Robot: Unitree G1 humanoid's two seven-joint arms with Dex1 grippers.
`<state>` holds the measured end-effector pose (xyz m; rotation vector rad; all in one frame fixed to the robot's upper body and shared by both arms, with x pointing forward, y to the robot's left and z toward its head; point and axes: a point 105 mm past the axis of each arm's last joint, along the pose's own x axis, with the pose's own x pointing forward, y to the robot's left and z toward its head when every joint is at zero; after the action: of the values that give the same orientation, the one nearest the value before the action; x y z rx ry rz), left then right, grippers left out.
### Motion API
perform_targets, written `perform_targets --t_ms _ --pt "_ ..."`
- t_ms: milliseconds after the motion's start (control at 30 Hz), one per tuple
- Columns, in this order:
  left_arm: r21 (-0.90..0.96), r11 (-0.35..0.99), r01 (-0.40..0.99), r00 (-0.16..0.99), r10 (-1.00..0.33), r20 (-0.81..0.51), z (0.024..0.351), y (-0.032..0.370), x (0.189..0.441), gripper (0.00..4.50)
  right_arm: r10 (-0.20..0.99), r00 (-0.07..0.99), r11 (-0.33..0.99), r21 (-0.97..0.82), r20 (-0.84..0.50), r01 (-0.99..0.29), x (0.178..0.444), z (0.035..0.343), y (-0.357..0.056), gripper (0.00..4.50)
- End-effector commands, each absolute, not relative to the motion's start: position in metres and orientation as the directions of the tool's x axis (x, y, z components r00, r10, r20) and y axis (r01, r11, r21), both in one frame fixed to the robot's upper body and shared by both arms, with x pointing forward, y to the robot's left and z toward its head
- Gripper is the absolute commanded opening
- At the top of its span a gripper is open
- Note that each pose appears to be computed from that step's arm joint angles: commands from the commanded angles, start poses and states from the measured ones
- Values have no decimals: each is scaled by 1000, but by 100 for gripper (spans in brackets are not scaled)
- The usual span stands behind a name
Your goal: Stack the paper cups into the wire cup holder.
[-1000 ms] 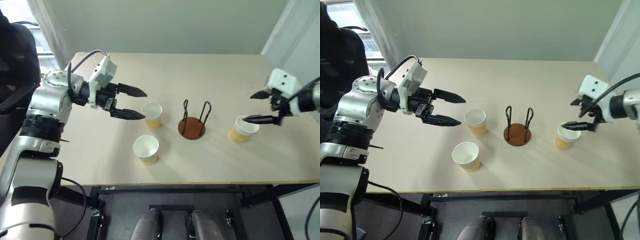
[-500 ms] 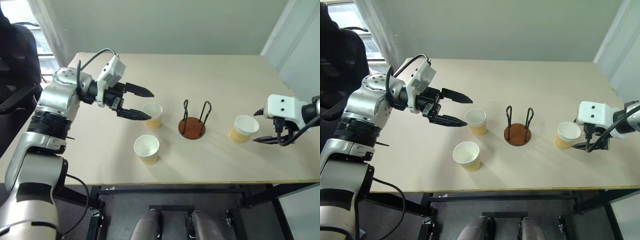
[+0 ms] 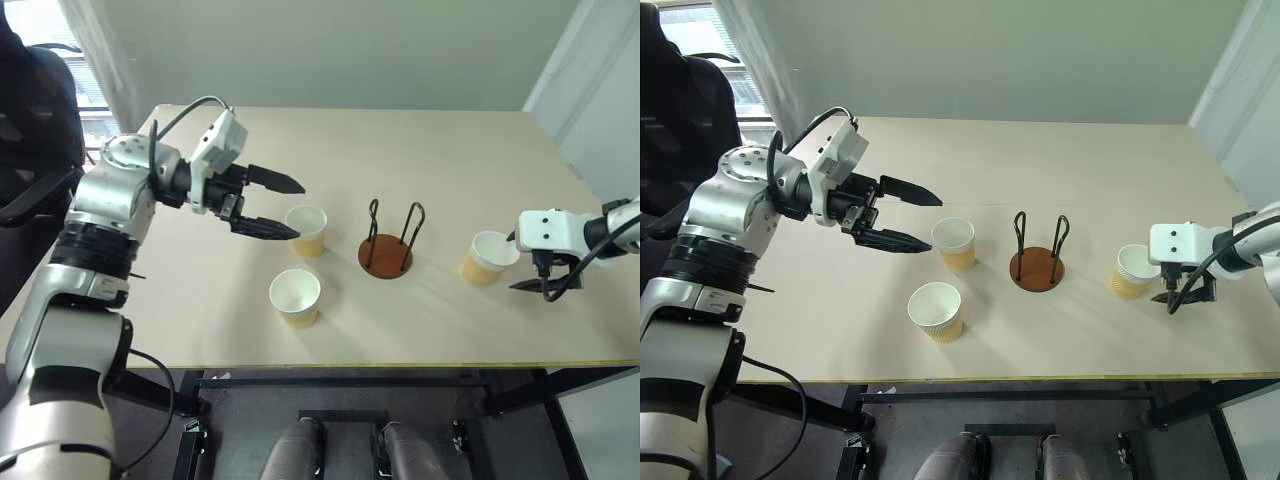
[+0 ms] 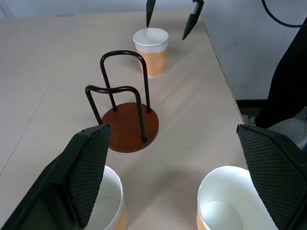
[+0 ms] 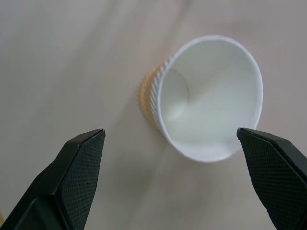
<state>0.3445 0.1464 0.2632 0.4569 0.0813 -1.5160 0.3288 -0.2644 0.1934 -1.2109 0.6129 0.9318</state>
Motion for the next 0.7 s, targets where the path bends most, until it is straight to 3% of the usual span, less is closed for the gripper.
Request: perform_targets --t_ms 33,233,300,367,567,700 --pt "277 -34 960 58 -946 -319 277 150 339 450 233 525 38 -532 -819 -846 332 199 -271 448" --pt "281 -25 959 69 -945 -319 278 153 339 450 214 502 7 -513 -838 -858 333 196 -275 448" --pt "281 -21 959 74 -944 -321 278 154 339 450 214 496 -3 -508 -841 -861 334 196 -275 411" --pt "281 -17 959 77 -944 -321 277 155 340 450 214 494 -10 -508 -843 -861 335 197 -274 358" --pt "280 -12 960 82 -944 -321 275 157 342 450 225 494 -27 -512 -840 -859 338 199 -269 127" --pt "281 -12 960 82 -944 -320 274 157 343 450 230 490 -40 -511 -841 -859 338 199 -265 2"
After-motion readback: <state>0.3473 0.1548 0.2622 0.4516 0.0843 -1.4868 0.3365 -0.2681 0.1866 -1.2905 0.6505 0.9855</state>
